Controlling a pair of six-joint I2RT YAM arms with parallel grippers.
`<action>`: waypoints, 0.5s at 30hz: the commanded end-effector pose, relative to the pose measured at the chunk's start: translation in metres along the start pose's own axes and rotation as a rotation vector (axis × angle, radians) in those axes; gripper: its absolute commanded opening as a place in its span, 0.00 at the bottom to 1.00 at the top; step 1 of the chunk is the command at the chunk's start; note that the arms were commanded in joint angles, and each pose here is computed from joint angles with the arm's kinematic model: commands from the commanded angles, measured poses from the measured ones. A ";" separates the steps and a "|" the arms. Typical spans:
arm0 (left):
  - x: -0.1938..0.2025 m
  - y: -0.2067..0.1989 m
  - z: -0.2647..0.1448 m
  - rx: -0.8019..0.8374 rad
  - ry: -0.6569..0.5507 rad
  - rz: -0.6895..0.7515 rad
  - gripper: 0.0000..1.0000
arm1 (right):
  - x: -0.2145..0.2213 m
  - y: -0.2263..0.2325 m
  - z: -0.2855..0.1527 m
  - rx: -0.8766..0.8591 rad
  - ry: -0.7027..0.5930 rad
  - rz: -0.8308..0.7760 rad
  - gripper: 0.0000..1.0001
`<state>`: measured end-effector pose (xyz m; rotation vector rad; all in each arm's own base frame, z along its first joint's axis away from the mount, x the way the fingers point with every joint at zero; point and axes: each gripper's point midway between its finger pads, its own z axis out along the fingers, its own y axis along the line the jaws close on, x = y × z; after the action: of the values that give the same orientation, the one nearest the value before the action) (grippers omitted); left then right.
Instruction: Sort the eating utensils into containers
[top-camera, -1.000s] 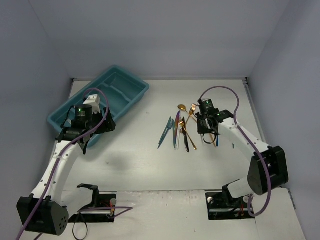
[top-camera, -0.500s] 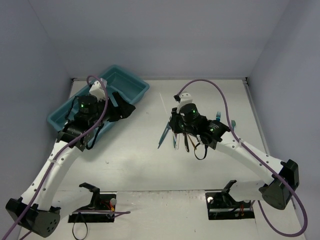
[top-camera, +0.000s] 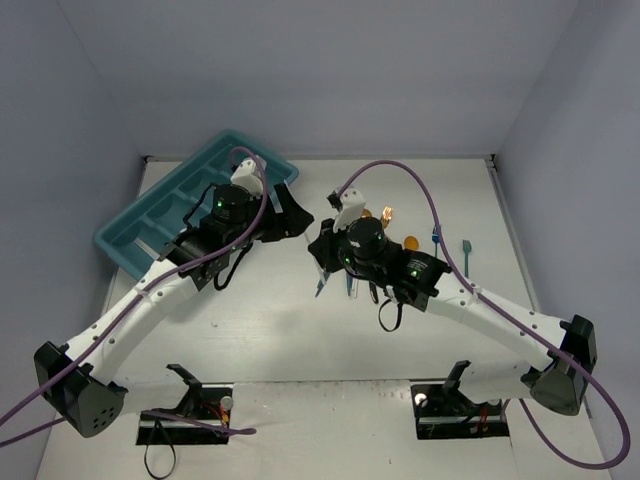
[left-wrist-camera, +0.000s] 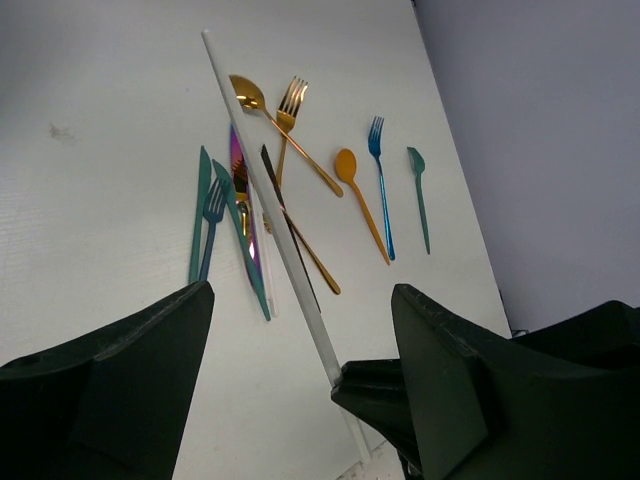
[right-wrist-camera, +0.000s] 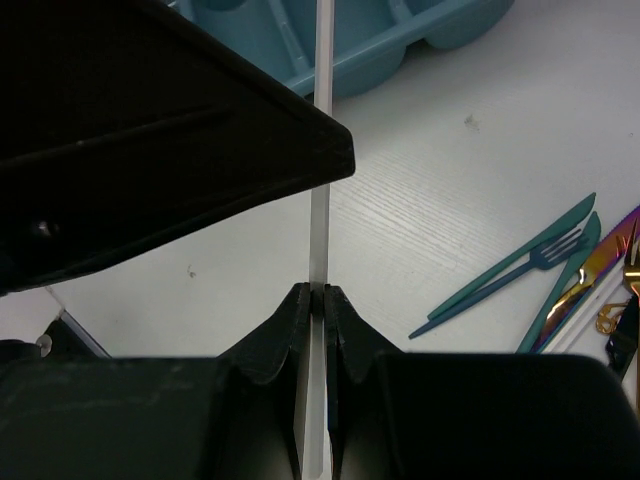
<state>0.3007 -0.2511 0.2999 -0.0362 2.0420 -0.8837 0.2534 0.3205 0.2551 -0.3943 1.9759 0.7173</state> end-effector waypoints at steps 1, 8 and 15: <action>-0.038 -0.026 -0.009 0.061 -0.141 -0.014 0.67 | -0.052 0.022 -0.012 -0.061 -0.169 0.037 0.00; -0.027 -0.025 -0.004 0.057 -0.120 -0.019 0.39 | -0.049 0.026 -0.011 -0.074 -0.172 0.045 0.00; -0.020 -0.025 0.000 0.059 -0.103 -0.033 0.17 | -0.050 0.028 -0.008 -0.082 -0.177 0.045 0.00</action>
<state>0.3020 -0.2566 0.3051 -0.0716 2.0151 -0.8873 0.2521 0.3289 0.2658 -0.3897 1.9327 0.7564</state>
